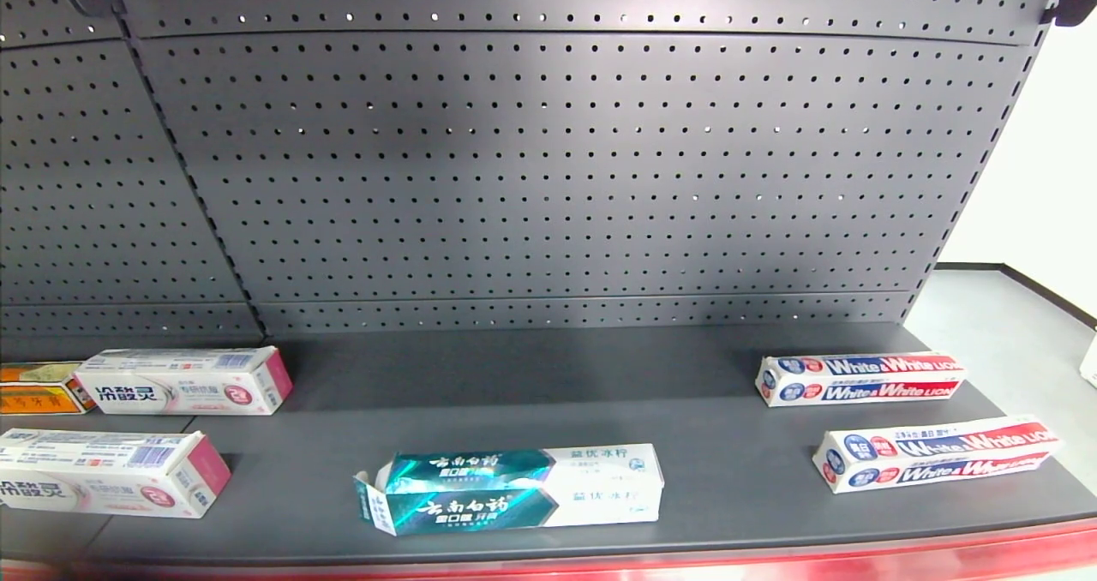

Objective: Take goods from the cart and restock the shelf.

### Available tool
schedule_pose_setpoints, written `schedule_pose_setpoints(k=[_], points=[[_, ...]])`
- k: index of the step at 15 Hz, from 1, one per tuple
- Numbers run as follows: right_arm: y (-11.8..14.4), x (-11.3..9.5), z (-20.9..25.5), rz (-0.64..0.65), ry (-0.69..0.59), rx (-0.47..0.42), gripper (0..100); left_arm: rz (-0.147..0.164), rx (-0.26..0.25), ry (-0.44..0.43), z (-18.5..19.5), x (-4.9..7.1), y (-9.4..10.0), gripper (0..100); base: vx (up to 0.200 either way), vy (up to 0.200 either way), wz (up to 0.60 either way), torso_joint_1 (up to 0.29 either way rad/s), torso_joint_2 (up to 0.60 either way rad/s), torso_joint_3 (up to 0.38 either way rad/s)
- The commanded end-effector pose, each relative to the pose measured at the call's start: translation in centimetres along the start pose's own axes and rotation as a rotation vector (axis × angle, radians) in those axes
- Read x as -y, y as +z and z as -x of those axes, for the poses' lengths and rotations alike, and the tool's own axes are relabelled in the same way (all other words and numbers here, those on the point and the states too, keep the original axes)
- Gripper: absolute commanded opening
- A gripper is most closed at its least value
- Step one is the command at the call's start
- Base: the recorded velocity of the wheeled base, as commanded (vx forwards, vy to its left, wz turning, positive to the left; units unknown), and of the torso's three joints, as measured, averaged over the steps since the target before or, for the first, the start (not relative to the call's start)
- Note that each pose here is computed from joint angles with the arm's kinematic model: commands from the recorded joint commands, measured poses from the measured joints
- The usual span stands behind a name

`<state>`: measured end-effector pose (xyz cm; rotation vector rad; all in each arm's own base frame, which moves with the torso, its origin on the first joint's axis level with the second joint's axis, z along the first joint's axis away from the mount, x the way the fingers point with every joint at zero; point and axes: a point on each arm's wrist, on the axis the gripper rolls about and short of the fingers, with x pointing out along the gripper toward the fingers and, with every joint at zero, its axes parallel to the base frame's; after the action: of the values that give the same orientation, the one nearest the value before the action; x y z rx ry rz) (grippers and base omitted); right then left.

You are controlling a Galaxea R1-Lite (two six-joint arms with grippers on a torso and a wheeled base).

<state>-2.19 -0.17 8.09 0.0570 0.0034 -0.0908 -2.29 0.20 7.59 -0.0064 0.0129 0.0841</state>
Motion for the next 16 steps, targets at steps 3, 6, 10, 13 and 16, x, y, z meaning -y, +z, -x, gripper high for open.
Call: schedule_pose_setpoints(k=[3, 6, 10, 13, 16], points=[[13.6, -1.1, -3.0, 0.164, 0.04, 0.051, 0, 0.011, -0.004, -0.027, 0.0, 0.1, 0.0, 100, 0.0, 0.0, 0.0, 0.0, 0.0, 0.0], [14.8, -1.5, -4.1, 0.264, 0.154, 0.031, 0, -0.019, -0.002, -0.095, 0.0, 0.2, 0.0, 100, 0.0, 0.0, 0.0, 0.0, 0.0, 0.0], [16.9, -2.7, -6.2, 0.31, 0.351, -0.052, 0, -0.013, -0.004, -0.098, 0.0, 0.2, 0.0, 100, 0.0, 0.0, 0.0, 0.0, 0.0, 0.0], [17.0, -4.0, -8.2, 0.329, 0.429, -0.113, 0, -0.015, -0.002, -0.096, 0.0, 0.2, 0.0, 100, 0.0, 0.0, 0.0, 0.0, 0.0, 0.0], [18.1, -6.0, -10.7, 0.329, 0.517, -0.143, 0, -0.012, -0.002, -0.095, 0.0, 0.2, 0.0, 100, 0.0, 0.0, 0.0, 0.0, 0.0, 0.0]])
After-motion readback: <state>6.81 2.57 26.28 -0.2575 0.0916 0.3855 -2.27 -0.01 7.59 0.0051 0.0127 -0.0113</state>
